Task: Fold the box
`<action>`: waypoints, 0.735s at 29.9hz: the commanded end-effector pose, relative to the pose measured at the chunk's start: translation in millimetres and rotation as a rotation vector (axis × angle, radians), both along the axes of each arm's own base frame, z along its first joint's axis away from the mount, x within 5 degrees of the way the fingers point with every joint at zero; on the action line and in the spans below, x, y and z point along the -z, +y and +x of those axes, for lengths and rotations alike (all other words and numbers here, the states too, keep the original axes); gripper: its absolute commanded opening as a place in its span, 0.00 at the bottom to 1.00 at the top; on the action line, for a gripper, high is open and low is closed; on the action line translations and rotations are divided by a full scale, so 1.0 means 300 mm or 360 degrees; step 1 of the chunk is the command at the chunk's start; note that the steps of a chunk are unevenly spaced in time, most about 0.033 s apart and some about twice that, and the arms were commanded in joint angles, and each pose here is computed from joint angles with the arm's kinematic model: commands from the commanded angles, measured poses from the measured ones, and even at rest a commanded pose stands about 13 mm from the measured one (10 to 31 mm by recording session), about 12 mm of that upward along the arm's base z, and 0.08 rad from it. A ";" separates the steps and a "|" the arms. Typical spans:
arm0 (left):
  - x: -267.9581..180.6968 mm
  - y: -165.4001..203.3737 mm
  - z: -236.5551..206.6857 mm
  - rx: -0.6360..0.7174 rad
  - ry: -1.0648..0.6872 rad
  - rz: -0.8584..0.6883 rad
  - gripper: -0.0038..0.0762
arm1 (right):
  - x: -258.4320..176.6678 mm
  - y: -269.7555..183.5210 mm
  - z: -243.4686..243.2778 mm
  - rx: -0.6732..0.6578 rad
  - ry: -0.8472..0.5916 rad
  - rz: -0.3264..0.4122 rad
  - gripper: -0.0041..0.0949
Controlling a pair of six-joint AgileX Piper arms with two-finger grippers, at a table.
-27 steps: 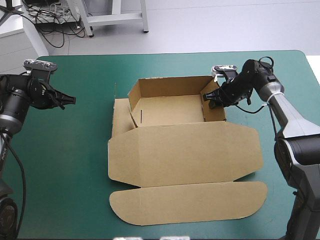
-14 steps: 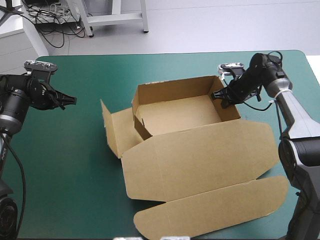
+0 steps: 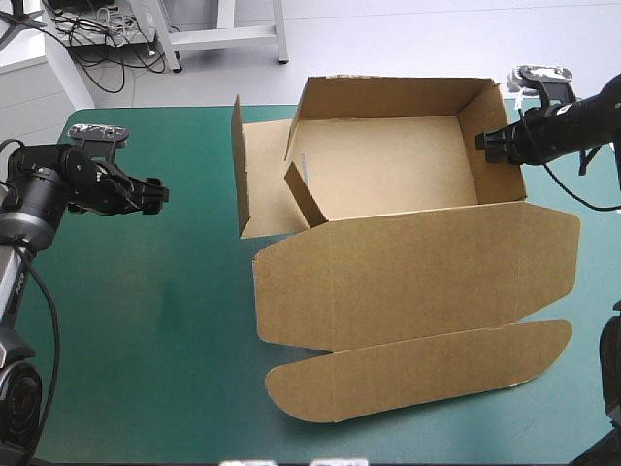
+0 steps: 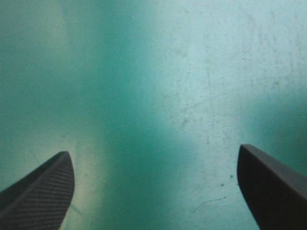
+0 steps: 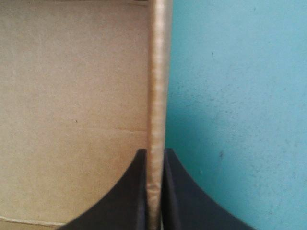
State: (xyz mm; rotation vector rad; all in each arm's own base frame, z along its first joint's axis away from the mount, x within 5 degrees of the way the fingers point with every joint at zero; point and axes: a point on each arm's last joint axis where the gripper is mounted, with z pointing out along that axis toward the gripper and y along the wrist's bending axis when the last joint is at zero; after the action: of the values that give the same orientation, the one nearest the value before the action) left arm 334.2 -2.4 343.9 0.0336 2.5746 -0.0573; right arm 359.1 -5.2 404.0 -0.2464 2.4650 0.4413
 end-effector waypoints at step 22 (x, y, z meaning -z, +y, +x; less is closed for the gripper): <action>-0.126 -0.187 0.002 0.0263 -0.0165 -0.1182 0.92 | -0.024 0.043 -0.010 -0.0127 -0.0051 0.0263 0.02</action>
State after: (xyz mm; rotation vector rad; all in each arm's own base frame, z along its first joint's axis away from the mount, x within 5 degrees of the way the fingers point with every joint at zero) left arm 343.8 -50.1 350.4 -0.0699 2.4366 -0.8719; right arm 366.1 2.5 388.3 -0.2768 2.4639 0.5906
